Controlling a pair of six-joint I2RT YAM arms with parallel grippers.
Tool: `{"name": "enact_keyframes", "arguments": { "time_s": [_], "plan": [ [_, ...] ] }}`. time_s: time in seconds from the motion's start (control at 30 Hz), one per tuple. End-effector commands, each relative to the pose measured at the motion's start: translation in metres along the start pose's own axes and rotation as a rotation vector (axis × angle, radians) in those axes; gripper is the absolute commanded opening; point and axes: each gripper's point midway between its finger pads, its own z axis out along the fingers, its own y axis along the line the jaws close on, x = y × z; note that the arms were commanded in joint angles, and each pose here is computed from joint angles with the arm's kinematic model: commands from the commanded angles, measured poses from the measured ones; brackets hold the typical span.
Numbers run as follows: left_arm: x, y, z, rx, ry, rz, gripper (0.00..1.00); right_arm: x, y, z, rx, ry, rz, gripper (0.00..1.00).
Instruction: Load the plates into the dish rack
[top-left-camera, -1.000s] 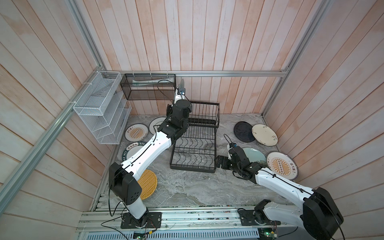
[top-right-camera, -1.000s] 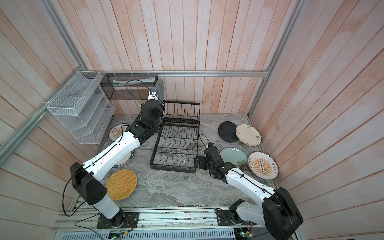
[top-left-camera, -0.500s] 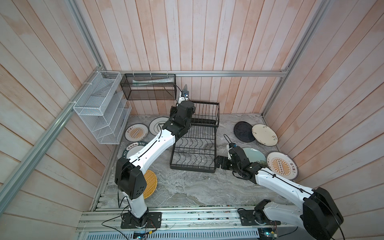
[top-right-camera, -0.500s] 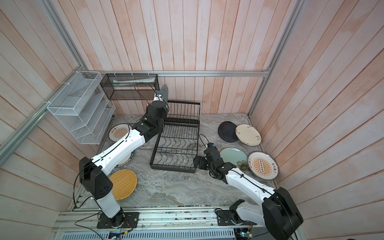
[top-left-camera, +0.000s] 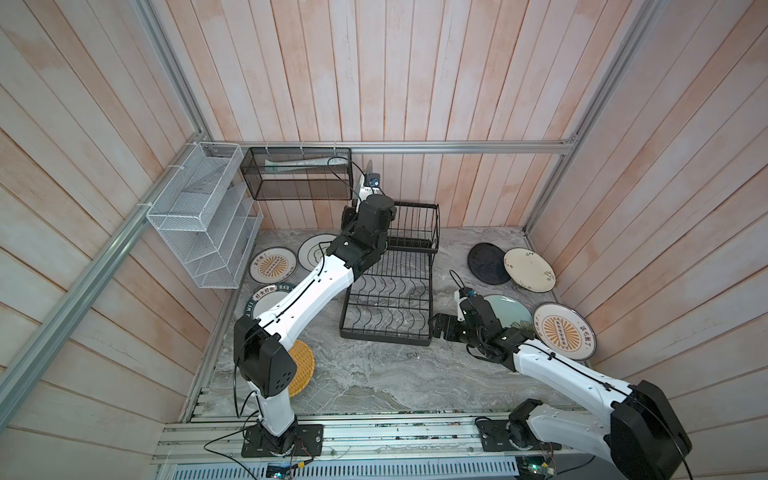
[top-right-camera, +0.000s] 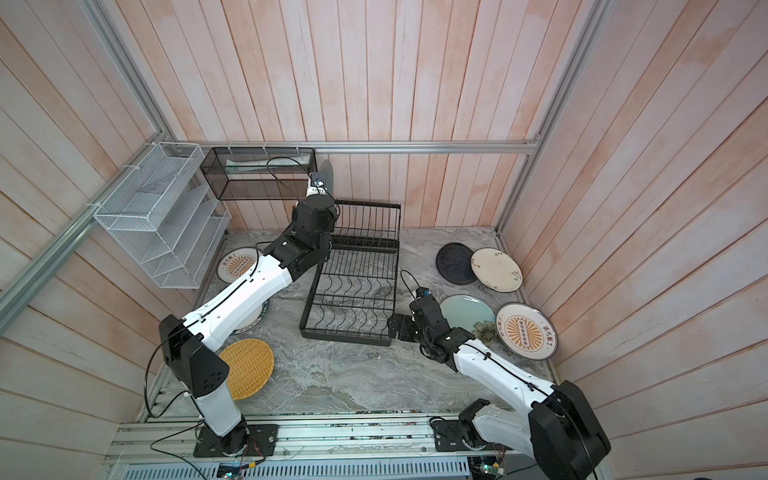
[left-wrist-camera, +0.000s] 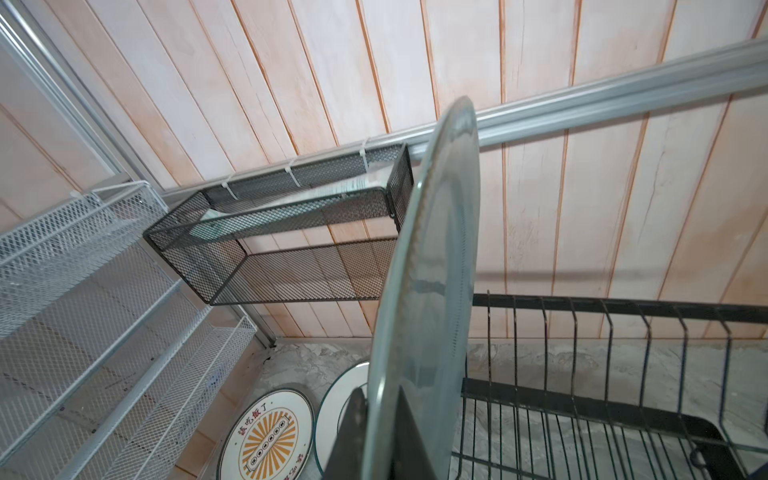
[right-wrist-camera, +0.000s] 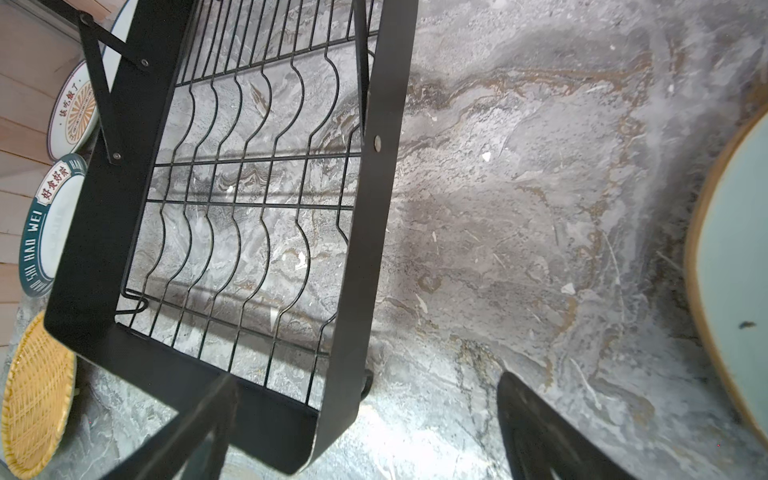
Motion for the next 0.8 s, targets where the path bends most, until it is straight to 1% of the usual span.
{"name": "enact_keyframes", "arguments": {
  "time_s": [0.0, 0.53, 0.77],
  "plan": [
    [-0.049, 0.033, -0.014, -0.101, -0.111, -0.147, 0.00, 0.001, 0.001, -0.001, -0.013, -0.001, 0.005, 0.98],
    [-0.015, 0.004, 0.004, -0.085, -0.038, -0.048, 0.00, 0.004, -0.003, -0.003, -0.017, 0.004, 0.009, 0.98],
    [-0.004, 0.006, 0.010, -0.081, -0.014, -0.031, 0.00, 0.005, -0.002, -0.003, -0.023, 0.007, 0.009, 0.98]
  ]
}}
